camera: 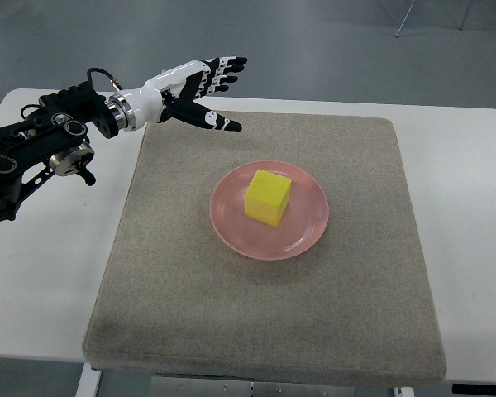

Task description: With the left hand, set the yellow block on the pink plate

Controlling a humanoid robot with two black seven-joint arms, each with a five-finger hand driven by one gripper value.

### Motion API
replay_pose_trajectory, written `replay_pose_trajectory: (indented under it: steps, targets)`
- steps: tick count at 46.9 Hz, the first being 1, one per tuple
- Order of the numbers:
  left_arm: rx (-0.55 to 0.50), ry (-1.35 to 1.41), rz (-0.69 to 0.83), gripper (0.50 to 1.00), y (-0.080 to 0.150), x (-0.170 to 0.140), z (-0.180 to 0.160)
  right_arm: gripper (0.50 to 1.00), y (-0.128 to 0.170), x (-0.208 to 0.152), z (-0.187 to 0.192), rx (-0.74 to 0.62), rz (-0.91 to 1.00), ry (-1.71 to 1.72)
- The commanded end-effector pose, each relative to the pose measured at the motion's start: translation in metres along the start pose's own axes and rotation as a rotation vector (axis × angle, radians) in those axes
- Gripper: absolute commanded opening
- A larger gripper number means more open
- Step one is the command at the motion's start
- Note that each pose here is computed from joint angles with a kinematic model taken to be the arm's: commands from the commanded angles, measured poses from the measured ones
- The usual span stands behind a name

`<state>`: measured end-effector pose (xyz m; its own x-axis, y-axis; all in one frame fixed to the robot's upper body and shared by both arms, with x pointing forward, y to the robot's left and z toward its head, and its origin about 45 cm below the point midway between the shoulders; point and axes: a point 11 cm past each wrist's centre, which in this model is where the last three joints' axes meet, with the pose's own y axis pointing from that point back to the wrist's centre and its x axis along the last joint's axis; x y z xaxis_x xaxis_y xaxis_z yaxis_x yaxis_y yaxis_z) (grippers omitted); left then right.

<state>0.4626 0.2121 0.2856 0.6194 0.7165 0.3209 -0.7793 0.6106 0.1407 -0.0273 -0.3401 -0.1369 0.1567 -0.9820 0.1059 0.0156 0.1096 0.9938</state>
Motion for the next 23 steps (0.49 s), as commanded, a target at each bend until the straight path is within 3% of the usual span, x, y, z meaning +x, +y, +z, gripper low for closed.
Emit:
replay_pose_trajectory:
  steps: [1, 11, 23]
  targets:
    - [0.015, 0.074, 0.053, 0.994, 0.001, 0.013, -0.009, 0.924, 0.000, 0.000, 0.000, 0.000, 0.001, 0.000]
    - [-0.011, 0.338, 0.177, 0.996, 0.010, 0.047, -0.021, 0.924, 0.000, 0.000, 0.000, 0.000, 0.001, 0.000]
    - [-0.079, 0.606, 0.055, 0.994, 0.032, 0.048, -0.046, 0.924, 0.000, 0.000, 0.000, 0.000, 0.001, 0.000]
